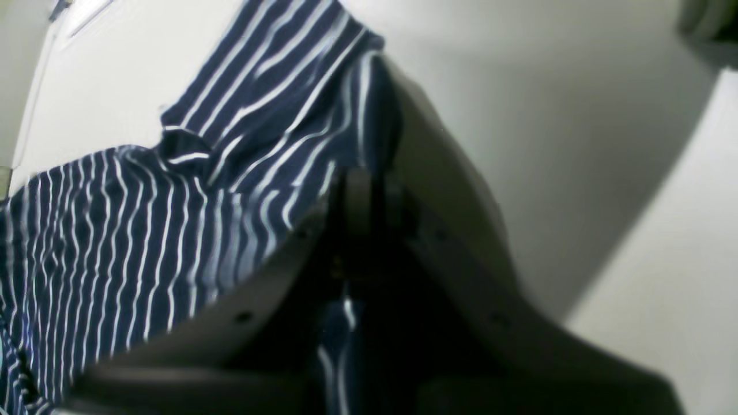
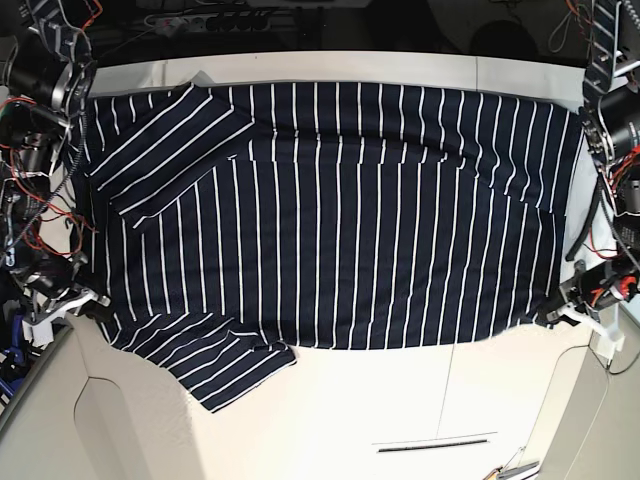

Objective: Fold the T-shirt properly
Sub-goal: 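Grasp the shirt's side edges near the hem with both grippers, then lift the hem and fold it over onto the shoulder half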

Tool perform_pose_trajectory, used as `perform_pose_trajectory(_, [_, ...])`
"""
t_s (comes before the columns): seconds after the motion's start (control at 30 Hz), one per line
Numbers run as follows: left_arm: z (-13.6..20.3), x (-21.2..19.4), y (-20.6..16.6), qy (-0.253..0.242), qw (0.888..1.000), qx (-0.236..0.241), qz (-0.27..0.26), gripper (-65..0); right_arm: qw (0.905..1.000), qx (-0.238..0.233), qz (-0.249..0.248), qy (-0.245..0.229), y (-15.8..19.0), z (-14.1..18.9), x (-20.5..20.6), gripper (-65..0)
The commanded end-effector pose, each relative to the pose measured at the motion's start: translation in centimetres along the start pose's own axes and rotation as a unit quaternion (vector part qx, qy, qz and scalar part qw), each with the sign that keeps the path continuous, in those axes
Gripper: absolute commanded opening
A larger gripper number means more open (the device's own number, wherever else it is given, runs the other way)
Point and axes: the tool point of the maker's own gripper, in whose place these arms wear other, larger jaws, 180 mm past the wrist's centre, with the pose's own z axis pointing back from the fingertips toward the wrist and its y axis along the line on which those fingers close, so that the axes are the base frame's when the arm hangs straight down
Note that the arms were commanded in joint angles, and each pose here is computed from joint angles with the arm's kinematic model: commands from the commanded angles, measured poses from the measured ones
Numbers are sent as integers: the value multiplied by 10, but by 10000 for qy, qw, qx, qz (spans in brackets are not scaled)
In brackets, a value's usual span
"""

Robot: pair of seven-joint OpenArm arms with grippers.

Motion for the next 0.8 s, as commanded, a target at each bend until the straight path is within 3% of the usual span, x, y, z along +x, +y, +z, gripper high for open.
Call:
perform_pose_trajectory(0.0, [11,28,-9,-282,9993,-201,-104,-650,9990,18,164,-413,-1,13,35,-650])
perform_pose_trajectory(0.23, [34,24,3,-243,9986,-380,258,-650,9996,-14,188,-217,-14,32,40,-650])
perform_pose_trajectory(0.5, [42,-8,9,63,9961,-624,627,-650,9999,31,93,-129,-21,42,20,-650])
perform_pose_trajectory(0.77, [51,-43,10,312,9980,-521,168,-650,9990,-115,440,44,-21,59,-14,-650])
